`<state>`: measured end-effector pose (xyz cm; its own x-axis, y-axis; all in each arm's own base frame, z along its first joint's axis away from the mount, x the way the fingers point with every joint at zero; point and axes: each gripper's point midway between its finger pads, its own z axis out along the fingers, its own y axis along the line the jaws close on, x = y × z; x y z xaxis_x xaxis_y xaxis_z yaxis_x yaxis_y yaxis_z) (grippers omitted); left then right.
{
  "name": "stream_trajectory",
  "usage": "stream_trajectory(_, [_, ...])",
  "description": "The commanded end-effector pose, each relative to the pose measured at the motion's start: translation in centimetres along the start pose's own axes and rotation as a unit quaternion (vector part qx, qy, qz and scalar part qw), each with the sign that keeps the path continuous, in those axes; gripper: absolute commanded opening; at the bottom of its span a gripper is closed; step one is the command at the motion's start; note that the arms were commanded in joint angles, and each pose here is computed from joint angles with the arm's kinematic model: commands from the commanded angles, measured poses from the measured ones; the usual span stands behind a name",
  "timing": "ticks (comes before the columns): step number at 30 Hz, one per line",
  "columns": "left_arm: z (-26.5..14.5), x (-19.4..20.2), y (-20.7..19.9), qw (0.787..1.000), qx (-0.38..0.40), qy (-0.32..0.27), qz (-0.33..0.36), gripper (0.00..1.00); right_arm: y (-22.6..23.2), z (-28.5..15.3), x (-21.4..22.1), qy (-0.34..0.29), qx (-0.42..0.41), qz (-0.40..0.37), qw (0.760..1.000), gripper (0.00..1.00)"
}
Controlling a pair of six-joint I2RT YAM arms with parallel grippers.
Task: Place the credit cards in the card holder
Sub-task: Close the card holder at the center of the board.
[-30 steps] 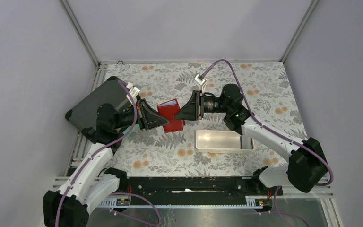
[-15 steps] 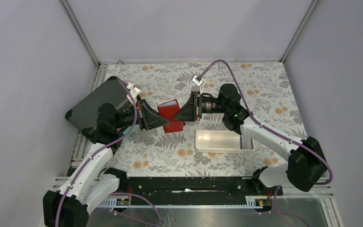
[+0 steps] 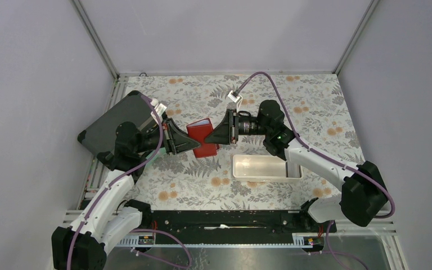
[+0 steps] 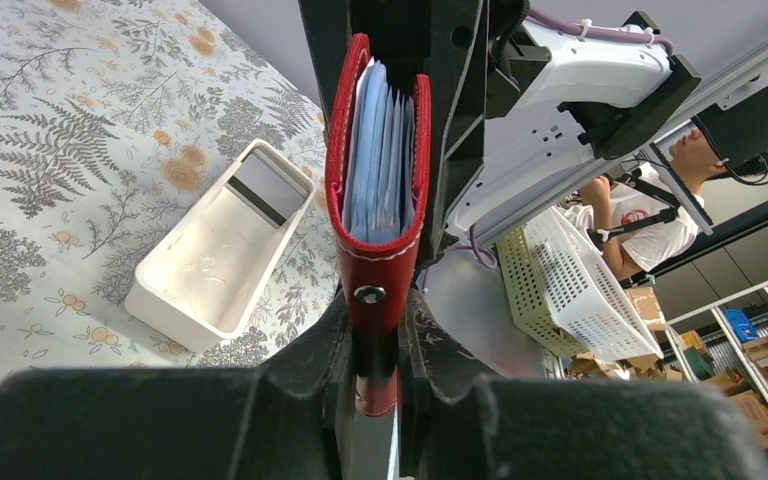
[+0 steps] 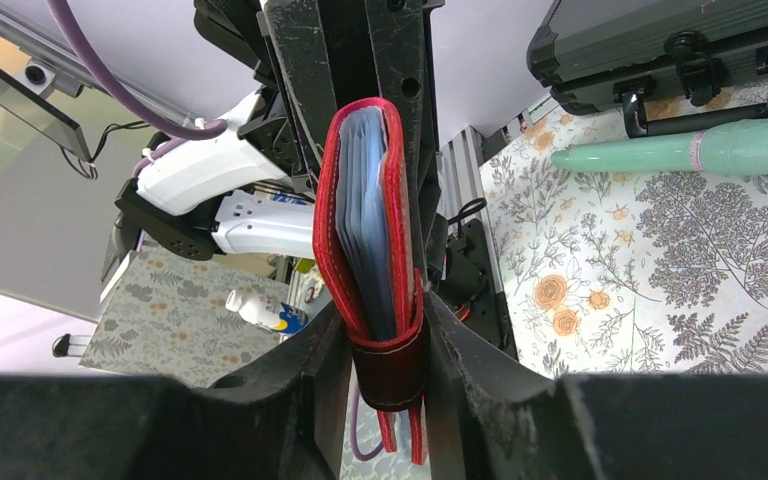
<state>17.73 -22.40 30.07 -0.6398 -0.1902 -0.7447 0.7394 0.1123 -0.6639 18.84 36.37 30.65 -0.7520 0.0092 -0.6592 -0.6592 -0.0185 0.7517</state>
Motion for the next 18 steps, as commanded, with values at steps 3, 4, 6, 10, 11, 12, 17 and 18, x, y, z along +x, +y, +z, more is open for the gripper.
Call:
stream_trajectory(3, [0.3, -2.5, 0.0, 0.998, -0.013, -0.041, 0.043, 0.0, 2.2, 1.7, 0.1, 0.008, -0.038, -0.023, 0.999, 0.31])
stream_trajectory(4, [0.3, -2.5, 0.1, 0.998, -0.014, -0.041, 0.042, 0.0, 2.2, 1.9, 0.2, 0.009, -0.039, -0.021, 0.999, 0.3])
stream_trajectory(6, [0.4, -2.5, 0.2, 0.998, -0.014, -0.04, 0.04, 0.0, 2.2, 2.2, 0.3, 0.013, -0.04, -0.02, 0.999, 0.29])
stream_trajectory(10, [0.4, -2.5, 0.3, 0.998, -0.015, -0.041, 0.038, 0.0, 2.3, 2.7, 0.5, 0.016, -0.046, -0.017, 0.999, 0.29])
stream_trajectory(11, [0.4, -2.4, 0.3, 0.998, -0.015, -0.041, 0.038, 0.0, 2.3, 2.8, 0.5, 0.016, -0.048, -0.015, 0.999, 0.29])
stream_trajectory(12, [0.4, -2.4, 0.3, 0.998, -0.015, -0.04, 0.037, 0.0, 2.3, 2.9, 0.5, 0.016, -0.049, -0.016, 0.999, 0.29])
stream_trajectory(17, [0.4, -2.5, 0.3, 0.998, -0.014, -0.041, 0.037, 0.0, 2.2, 3.6, 0.7, 0.02, -0.052, -0.013, 0.998, 0.3])
stream_trajectory(18, [0.4, -2.4, 0.3, 0.998, -0.014, -0.04, 0.036, 0.0, 2.2, 3.6, 0.7, 0.02, -0.052, -0.012, 0.998, 0.3])
